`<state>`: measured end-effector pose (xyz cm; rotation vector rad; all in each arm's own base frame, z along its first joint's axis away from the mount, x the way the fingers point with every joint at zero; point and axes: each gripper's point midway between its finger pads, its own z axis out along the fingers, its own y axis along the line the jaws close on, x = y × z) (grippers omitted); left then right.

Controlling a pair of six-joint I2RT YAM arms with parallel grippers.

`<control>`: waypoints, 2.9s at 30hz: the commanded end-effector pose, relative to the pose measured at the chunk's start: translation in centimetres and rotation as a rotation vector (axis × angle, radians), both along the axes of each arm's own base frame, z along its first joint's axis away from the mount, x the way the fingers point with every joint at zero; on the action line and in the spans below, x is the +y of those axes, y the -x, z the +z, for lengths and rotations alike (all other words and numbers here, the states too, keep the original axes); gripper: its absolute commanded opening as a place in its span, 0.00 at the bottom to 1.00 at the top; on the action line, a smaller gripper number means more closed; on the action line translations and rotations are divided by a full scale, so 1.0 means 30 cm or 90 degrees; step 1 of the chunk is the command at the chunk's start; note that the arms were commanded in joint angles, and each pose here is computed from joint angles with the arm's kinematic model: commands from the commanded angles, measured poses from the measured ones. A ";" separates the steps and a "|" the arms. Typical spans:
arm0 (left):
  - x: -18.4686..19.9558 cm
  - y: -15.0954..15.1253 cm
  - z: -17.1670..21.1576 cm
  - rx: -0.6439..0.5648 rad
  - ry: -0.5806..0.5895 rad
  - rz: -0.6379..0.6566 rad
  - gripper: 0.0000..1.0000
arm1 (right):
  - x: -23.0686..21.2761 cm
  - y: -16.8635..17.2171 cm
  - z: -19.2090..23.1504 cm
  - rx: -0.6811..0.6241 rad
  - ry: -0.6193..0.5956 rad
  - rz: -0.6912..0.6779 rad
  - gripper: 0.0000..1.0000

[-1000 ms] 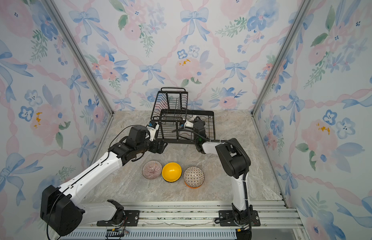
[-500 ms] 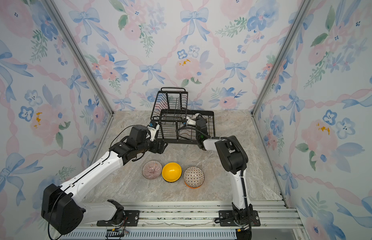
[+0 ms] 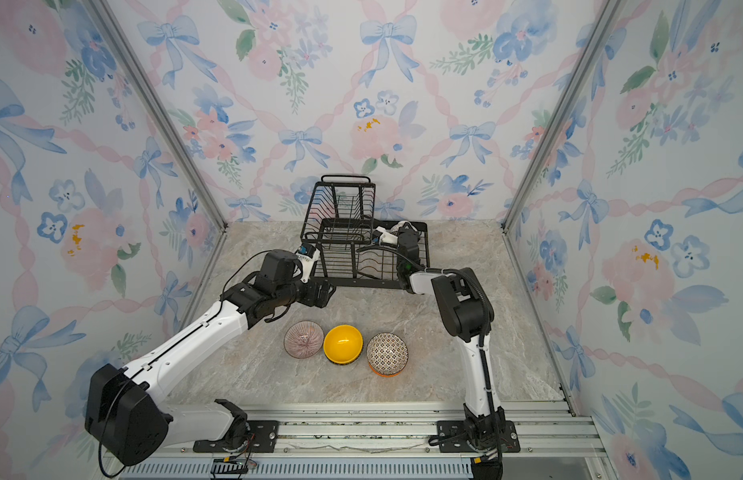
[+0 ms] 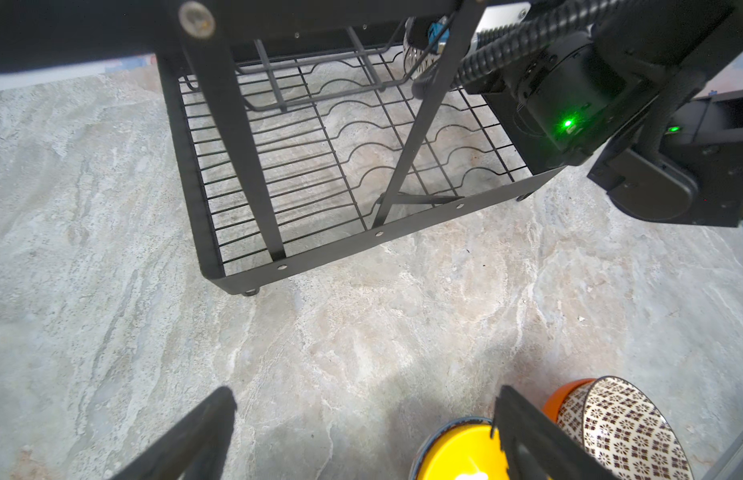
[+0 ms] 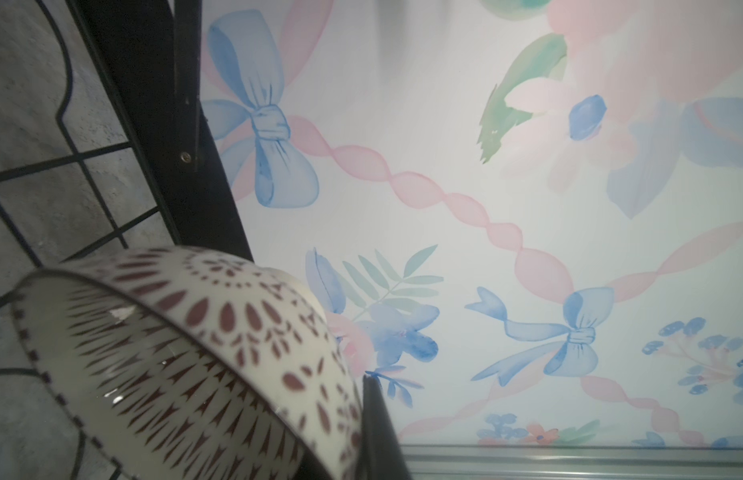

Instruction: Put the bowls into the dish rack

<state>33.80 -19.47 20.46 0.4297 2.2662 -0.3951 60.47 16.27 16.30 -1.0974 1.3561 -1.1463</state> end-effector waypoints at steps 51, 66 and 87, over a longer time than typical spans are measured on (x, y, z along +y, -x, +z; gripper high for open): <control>-0.026 0.013 -0.034 0.026 -0.015 -0.018 0.98 | 0.321 -0.064 0.121 -0.218 -0.176 0.177 0.00; -0.015 0.024 -0.052 0.031 -0.021 -0.015 0.98 | 0.354 -0.075 0.065 -0.193 -0.208 0.176 0.00; -0.016 0.030 -0.066 0.038 -0.021 -0.014 0.98 | 0.360 -0.117 -0.059 -0.119 -0.181 0.167 0.00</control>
